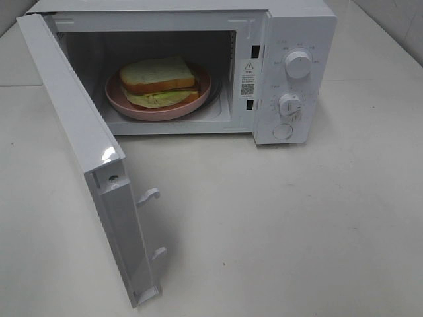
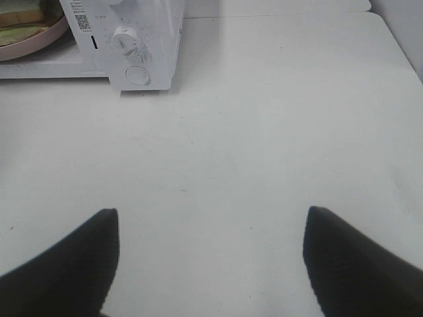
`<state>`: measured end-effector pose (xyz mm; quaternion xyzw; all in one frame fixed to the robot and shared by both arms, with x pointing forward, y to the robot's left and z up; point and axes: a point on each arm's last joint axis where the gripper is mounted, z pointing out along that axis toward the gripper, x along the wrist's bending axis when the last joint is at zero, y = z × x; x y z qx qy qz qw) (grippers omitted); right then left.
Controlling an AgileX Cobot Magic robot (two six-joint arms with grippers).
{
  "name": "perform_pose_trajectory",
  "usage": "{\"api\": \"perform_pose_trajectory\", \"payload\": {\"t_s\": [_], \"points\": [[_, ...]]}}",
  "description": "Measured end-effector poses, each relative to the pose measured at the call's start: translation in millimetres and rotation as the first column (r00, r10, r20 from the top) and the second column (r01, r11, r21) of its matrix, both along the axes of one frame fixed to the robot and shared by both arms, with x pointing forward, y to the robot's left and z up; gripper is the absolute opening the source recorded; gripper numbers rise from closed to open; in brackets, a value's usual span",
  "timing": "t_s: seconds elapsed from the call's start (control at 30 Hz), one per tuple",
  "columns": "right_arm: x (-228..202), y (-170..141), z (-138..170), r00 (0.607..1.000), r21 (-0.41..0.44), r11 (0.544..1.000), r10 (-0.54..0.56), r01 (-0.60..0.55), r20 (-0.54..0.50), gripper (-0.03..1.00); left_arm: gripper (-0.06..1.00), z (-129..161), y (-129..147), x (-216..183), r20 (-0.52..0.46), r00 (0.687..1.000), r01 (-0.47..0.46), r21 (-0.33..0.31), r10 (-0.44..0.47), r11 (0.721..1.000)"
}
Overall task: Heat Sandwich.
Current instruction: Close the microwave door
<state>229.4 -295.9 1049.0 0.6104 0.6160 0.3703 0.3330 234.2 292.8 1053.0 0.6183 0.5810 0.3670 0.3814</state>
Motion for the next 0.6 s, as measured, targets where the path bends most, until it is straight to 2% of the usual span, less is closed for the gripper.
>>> {"api": "perform_pose_trajectory", "payload": {"t_s": [0.6], "points": [[0.0,0.0,0.0,1.0,0.0,1.0,0.0,0.0,0.0,0.74,0.97,0.0,0.0,0.0,0.0,1.0,0.0,0.0,0.0,1.0]]}}
